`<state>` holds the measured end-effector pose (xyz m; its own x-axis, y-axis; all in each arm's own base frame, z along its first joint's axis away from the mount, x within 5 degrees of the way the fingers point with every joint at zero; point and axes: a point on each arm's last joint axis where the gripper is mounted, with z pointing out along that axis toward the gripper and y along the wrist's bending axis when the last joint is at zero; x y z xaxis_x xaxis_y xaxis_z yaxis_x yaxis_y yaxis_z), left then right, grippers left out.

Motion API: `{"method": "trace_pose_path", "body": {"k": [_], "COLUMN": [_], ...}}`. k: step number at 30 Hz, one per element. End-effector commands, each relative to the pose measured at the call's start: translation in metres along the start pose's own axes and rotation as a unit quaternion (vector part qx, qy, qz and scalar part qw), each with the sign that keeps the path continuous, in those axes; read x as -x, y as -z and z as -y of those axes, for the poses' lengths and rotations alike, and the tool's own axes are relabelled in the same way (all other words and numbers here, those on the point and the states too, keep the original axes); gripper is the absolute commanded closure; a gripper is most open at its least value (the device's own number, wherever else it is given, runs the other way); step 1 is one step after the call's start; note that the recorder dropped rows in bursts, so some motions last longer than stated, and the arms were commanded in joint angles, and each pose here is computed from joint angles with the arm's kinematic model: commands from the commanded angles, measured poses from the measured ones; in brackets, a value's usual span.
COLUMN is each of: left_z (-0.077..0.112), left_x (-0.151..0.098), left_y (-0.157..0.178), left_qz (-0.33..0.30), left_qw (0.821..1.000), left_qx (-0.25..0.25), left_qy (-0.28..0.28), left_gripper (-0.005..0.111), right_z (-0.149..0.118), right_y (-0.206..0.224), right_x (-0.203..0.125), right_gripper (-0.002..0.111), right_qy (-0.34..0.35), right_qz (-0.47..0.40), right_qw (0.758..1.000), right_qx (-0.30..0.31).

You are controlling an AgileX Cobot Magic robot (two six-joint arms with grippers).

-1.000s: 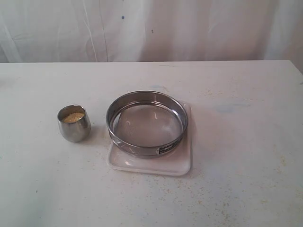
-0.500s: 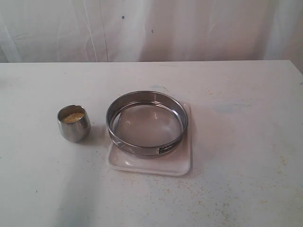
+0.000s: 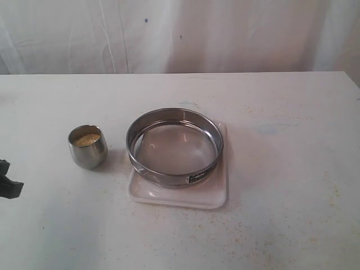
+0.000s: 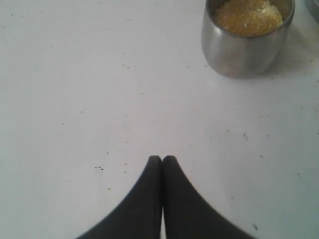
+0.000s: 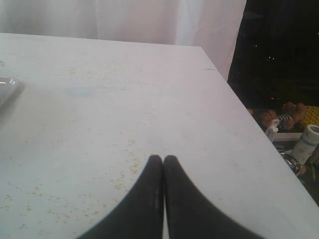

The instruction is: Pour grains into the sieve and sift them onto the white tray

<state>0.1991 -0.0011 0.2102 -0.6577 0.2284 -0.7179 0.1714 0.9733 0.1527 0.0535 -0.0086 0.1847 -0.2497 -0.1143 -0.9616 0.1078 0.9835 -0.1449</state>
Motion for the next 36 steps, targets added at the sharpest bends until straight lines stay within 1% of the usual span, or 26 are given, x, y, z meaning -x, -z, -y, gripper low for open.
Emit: {"method": "trace_pose_path", "body": {"k": [1,4,7,9,10,11,12,14,16,18,21,23,26,29,30,31,32,34,35,36], "left_z": [0.003,0.001,-0.007,-0.015,-0.018,-0.022,-0.027,-0.033,-0.036,-0.039,-0.045,-0.049,-0.056,-0.064,-0.067,-0.069,-0.072,-0.074,-0.074,-0.071], "left_x": [0.001,0.007,0.016,0.021,0.022,0.025,0.029,0.035,0.045,0.052,0.063,0.07,0.079,0.086,0.09,0.092,0.096,0.105,0.11,0.118], "left_y": [0.0,0.001,-0.002,-0.008,-0.011,-0.015,-0.019,-0.027,-0.029,-0.029,-0.029,-0.028,-0.028,-0.031,-0.031,-0.031,-0.03,-0.026,-0.024,-0.018], "left_qz": [0.022,0.036,0.039,0.012,-0.008,-0.029,-0.048,-0.064,-0.052,-0.029,0.028,0.067,0.129,0.193,0.226,0.25,0.283,0.35,0.379,0.423], "left_qw": [1.0,0.996,0.987,0.98,0.979,0.978,0.98,0.987,0.994,0.997,0.996,0.99,0.972,0.943,0.925,0.913,0.896,0.867,0.858,0.847], "left_qx": [0.003,0.004,0.01,0.013,0.012,0.011,0.009,0.005,0.005,0.013,0.04,0.056,0.081,0.097,0.102,0.103,0.102,0.087,0.075,0.048], "left_qy": [-0.006,0.076,0.158,0.197,0.203,0.205,0.192,0.149,0.096,0.066,0.08,0.111,0.179,0.254,0.288,0.306,0.327,0.344,0.34,0.317], "left_gripper": [0.107,0.107,0.107,0.107,0.107,0.107,0.107,0.107,0.107,0.107,0.107,0.107,0.107,0.107,0.107,0.107,0.107,0.107,0.107,0.107], "right_z": [0.0,0.0,0.0,0.0,0.0,0.0,0.0,0.0,0.0,0.0,0.0,0.0,0.0,0.0,0.0,0.0,0.0,0.0,0.0,0.0], "right_y": [0.0,0.0,0.0,0.0,0.0,0.0,0.0,0.0,0.0,0.0,0.0,0.0,0.0,0.0,0.0,0.0,0.0,0.0,0.0,0.0], "right_x": [0.0,0.0,0.0,0.0,0.0,0.0,0.0,0.0,0.0,0.0,0.0,0.0,0.0,0.0,0.0,0.0,0.0,0.0,0.0,0.0], "right_gripper": [0.108,0.108,0.108,0.108,0.108,0.108,0.108,0.108,0.108,0.108,0.108,0.108,0.108,0.108,0.108,0.108,0.108,0.108,0.108,0.108], "right_qy": [0.002,0.002,0.002,0.002,0.002,0.002,0.002,0.002,0.002,0.002,0.002,0.002,0.002,0.002,0.002,0.002,0.002,0.002,0.002,0.002], "right_qz": [0.006,0.005,0.005,0.005,0.005,0.005,0.005,0.005,0.005,0.005,0.005,0.005,0.005,0.005,0.005,0.005,0.005,0.005,0.005,0.005], "right_qw": [1.0,1.0,1.0,1.0,1.0,1.0,1.0,1.0,1.0,1.0,1.0,1.0,1.0,1.0,1.0,1.0,1.0,1.0,1.0,1.0], "right_qx": [0.001,0.001,0.001,0.001,0.001,0.001,0.001,0.001,0.001,0.001,0.001,0.001,0.001,0.001,0.001,0.001,0.001,0.001,0.001,0.001]}}
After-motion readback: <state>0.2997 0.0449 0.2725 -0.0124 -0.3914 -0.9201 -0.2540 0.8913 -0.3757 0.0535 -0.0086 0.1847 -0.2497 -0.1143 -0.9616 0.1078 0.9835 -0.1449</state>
